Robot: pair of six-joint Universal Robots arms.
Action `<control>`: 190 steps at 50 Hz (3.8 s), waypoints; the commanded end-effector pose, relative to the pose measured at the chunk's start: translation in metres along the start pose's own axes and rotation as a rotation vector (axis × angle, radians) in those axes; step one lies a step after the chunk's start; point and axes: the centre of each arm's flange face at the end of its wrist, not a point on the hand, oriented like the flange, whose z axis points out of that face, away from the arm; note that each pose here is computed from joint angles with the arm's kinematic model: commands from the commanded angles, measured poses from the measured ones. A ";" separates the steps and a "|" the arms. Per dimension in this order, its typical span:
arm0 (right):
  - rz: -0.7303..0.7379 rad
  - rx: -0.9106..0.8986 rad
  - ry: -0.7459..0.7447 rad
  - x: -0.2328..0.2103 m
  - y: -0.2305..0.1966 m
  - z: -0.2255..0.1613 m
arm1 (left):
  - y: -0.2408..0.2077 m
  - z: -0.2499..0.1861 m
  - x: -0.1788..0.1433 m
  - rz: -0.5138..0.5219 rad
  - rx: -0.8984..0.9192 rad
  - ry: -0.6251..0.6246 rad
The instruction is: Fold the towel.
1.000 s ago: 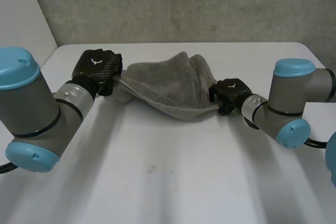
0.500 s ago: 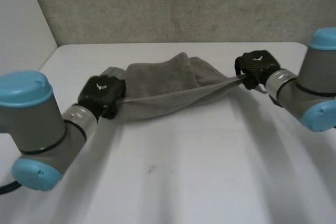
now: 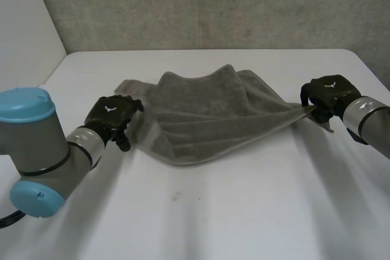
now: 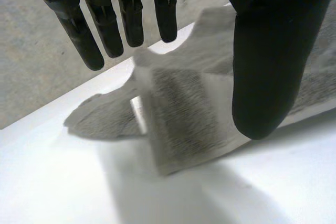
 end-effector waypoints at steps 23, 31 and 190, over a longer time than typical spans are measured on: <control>0.011 -0.029 -0.014 -0.005 0.012 0.003 | 0.036 0.039 0.000 -0.038 -0.045 0.150; 0.013 -0.032 -0.014 -0.005 0.013 0.003 | 0.033 0.055 -0.002 -0.037 -0.031 0.149; -0.495 -0.186 -0.078 0.000 -0.042 -0.070 | -0.028 -0.074 -0.063 0.269 -0.173 0.015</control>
